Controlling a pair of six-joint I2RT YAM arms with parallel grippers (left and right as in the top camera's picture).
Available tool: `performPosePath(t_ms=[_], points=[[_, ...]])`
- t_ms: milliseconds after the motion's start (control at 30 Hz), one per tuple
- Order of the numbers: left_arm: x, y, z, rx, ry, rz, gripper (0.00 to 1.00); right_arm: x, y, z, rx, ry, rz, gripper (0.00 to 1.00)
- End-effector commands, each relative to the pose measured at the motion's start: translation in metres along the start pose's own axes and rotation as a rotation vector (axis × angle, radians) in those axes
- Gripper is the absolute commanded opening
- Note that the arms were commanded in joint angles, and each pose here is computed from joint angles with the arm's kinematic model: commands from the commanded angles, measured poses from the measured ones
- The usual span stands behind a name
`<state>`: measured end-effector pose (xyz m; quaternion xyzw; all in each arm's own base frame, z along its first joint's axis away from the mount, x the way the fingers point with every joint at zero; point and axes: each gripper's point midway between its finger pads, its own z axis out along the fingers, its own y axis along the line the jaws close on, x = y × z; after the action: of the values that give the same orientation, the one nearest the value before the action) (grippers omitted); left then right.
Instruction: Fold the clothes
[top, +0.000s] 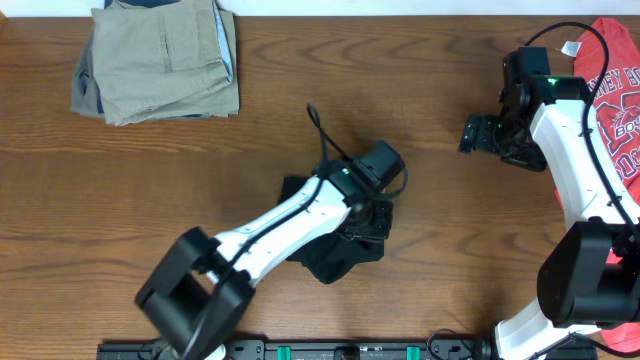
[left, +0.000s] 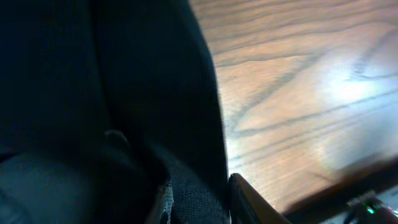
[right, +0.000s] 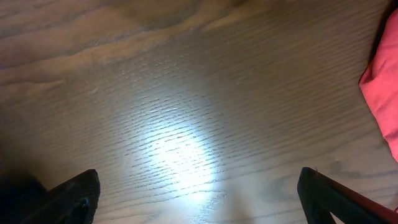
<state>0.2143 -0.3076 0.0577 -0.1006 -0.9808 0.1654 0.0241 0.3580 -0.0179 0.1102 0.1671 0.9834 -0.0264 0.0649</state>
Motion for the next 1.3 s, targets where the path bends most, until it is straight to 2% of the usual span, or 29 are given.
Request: performPosePath(t_ms=[0, 133, 333, 467, 633, 733, 867, 967, 1100, 1267], points=[[0.004, -0.001, 0.021, -0.023, 0.032, 0.006, 0.3, -0.004, 0.0, -0.008, -0.006, -0.027, -0.012, 0.99], [0.008, -0.018, 0.033, 0.027, 0.048, 0.041, 0.22, -0.004, 0.0, -0.008, -0.006, -0.027, -0.012, 0.99], [0.007, -0.047, 0.028, 0.119, 0.019, 0.099, 0.21, -0.004, 0.0, -0.008, -0.006, -0.027, -0.012, 0.99], [0.01, -0.058, 0.014, 0.171, 0.018, 0.118, 0.21, -0.004, 0.0, -0.008, -0.006, -0.027, -0.012, 0.99], [0.012, -0.07, -0.025, 0.232, -0.043, 0.222, 0.21, -0.004, 0.0, -0.008, -0.006, -0.027, -0.012, 0.99], [0.005, -0.052, -0.062, 0.202, -0.121, 0.187, 0.21, -0.004, 0.0, -0.008, -0.006, -0.027, -0.012, 0.99], [-0.008, 0.008, -0.113, 0.081, -0.232, 0.046, 0.21, -0.004, 0.0, -0.008, -0.006, -0.027, -0.012, 0.99], [-0.008, 0.054, -0.131, -0.014, -0.248, -0.07, 0.21, -0.004, 0.0, -0.008, -0.006, -0.027, -0.012, 0.99], [0.002, 0.081, -0.121, -0.06, -0.176, -0.146, 0.2, -0.004, 0.0, -0.008, -0.006, -0.027, -0.012, 0.99], [0.012, 0.073, -0.08, -0.011, -0.065, -0.148, 0.19, -0.004, 0.0, -0.008, -0.006, -0.027, -0.012, 0.99]])
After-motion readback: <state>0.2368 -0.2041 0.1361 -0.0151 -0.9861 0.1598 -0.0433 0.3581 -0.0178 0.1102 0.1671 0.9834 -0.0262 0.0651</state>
